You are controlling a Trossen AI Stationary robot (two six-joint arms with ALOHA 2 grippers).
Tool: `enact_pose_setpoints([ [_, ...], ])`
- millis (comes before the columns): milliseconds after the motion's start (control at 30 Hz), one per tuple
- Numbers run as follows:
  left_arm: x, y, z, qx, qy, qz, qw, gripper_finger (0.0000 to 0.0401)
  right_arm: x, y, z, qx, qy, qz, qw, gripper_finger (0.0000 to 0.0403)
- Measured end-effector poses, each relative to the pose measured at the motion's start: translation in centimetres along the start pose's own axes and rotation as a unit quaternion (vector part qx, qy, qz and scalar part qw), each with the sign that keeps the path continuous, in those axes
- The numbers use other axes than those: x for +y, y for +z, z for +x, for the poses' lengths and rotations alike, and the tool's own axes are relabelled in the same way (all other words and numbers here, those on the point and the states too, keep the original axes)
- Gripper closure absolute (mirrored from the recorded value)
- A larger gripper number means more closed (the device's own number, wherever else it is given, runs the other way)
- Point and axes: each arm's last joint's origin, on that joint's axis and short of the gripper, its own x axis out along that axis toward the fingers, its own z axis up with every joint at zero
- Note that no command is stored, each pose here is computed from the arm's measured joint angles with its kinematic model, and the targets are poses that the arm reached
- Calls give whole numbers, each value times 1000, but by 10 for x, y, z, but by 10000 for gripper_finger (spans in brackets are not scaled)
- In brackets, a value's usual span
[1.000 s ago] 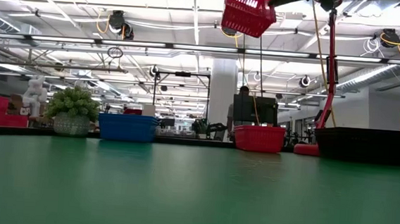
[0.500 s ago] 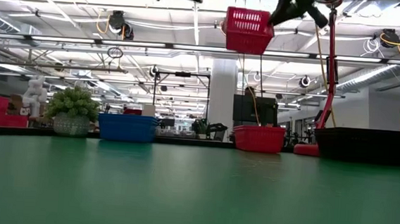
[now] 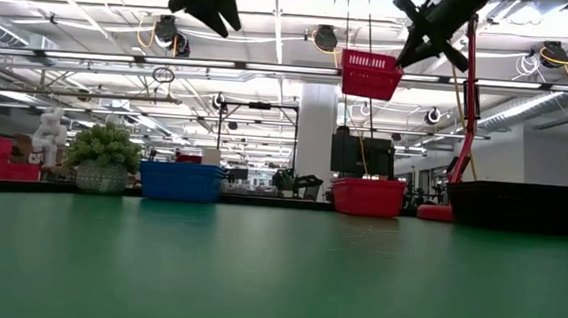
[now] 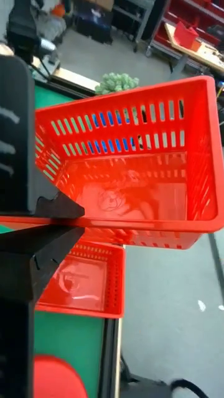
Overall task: Stack baskets by color
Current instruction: Stack the bottom red bin on top of the stacked red bin
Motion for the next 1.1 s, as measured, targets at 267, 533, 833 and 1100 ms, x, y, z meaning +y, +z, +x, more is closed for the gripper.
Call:
enact_pose_setpoints([
  [267,-3,3,7,-7,-3,0,1000,244,-23,17,25,76,37,27,996,399],
  [533,-4,4,13,-10,-2,-2,1000,252,-42,25,56,124,31,40,991,399],
  [833,-5,4,14,-8,-2,-14,1000,252,-68,33,83,179,52,78,979,399],
  [1100,-5,4,14,-8,-2,-12,1000,252,-86,38,95,200,54,92,974,399],
])
